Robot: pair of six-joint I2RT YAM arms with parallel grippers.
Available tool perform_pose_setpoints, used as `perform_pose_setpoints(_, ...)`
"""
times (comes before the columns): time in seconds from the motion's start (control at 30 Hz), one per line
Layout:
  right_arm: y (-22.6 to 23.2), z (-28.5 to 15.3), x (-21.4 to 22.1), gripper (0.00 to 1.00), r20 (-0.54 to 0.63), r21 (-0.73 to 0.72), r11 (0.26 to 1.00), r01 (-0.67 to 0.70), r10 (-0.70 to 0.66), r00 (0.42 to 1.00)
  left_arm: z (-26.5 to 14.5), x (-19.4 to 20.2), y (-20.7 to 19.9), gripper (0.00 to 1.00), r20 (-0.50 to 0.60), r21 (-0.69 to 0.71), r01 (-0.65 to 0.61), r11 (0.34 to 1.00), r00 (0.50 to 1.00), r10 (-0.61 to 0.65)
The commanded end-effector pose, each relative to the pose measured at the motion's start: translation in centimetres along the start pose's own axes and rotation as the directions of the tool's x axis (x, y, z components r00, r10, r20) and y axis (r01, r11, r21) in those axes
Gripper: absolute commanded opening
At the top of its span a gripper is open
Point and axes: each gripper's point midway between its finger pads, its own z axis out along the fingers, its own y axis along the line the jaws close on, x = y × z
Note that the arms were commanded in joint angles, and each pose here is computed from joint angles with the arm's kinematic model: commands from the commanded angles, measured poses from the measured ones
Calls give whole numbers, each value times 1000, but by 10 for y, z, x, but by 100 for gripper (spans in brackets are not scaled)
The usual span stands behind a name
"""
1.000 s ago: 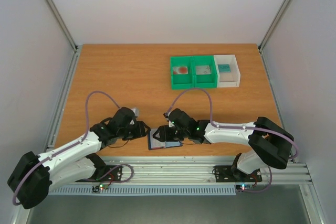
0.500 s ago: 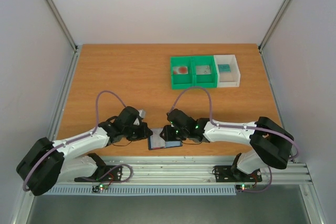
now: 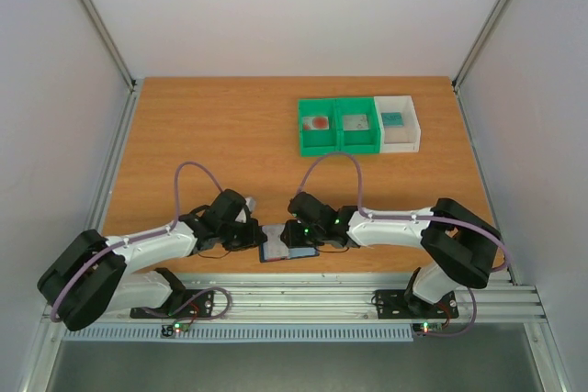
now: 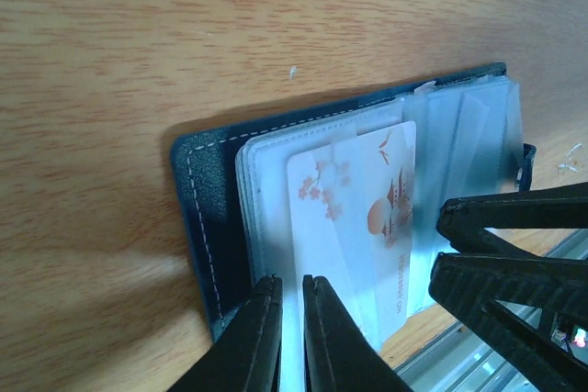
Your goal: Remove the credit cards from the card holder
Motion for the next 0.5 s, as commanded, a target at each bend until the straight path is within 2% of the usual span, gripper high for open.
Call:
perform_pose_setpoints(0.0, 4, 7, -7, 32, 23, -14, 1000, 12, -12, 1000, 1, -5, -3, 10, 23, 19, -28, 999, 999, 28)
perform_pose_setpoints(0.47, -9, 18, 2, 29, 1, 9, 1000, -23, 23, 1000, 5, -3, -4, 9, 8, 34, -23, 999, 1000, 23)
